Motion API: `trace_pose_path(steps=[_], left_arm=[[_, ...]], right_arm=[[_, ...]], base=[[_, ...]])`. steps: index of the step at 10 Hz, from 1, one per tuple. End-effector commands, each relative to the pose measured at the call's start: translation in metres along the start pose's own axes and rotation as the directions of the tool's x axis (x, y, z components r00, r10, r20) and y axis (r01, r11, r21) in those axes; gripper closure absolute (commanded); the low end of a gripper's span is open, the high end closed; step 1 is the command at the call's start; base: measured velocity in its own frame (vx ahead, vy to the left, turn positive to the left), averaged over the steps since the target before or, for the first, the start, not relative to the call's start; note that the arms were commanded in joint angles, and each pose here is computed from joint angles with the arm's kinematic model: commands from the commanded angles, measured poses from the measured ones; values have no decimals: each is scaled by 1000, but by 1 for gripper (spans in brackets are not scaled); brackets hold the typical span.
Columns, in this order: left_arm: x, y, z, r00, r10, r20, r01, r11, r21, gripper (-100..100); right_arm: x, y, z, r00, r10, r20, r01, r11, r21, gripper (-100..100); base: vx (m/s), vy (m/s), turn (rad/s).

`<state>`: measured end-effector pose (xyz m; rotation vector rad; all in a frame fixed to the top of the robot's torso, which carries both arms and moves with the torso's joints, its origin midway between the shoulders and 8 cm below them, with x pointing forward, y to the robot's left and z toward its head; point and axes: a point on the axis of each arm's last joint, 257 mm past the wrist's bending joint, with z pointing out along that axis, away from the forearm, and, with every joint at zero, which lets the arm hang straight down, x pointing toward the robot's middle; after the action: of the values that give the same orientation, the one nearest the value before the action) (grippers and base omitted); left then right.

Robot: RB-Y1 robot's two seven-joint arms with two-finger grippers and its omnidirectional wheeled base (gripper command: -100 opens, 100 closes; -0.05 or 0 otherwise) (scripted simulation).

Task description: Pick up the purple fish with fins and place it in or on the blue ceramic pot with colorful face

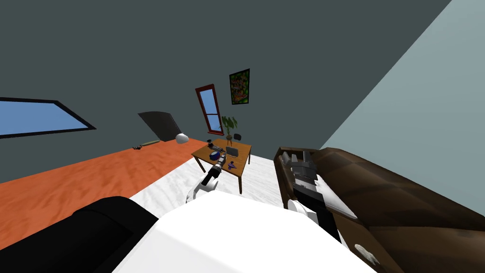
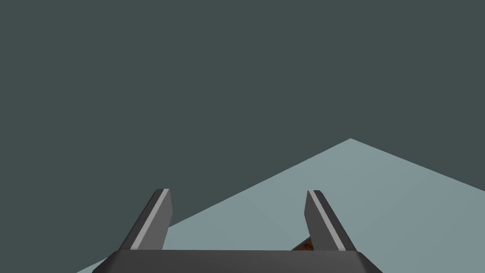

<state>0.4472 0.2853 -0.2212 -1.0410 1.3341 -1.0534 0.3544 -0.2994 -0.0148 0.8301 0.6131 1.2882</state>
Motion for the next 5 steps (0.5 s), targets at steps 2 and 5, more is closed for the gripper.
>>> trace_pose_path(steps=[2,5], left_arm=[[2,31,3,1000,6,-9,-7,996,-92,-100],[5,65,3,1000,14,-21,-17,981,-195,-100]], right_arm=[[0,0,0,1000,0,0,0,1000,0,0],[0,0,0,1000,0,0,0,1000,0,0]], base=[[-4,24,-60],[5,13,-50]])
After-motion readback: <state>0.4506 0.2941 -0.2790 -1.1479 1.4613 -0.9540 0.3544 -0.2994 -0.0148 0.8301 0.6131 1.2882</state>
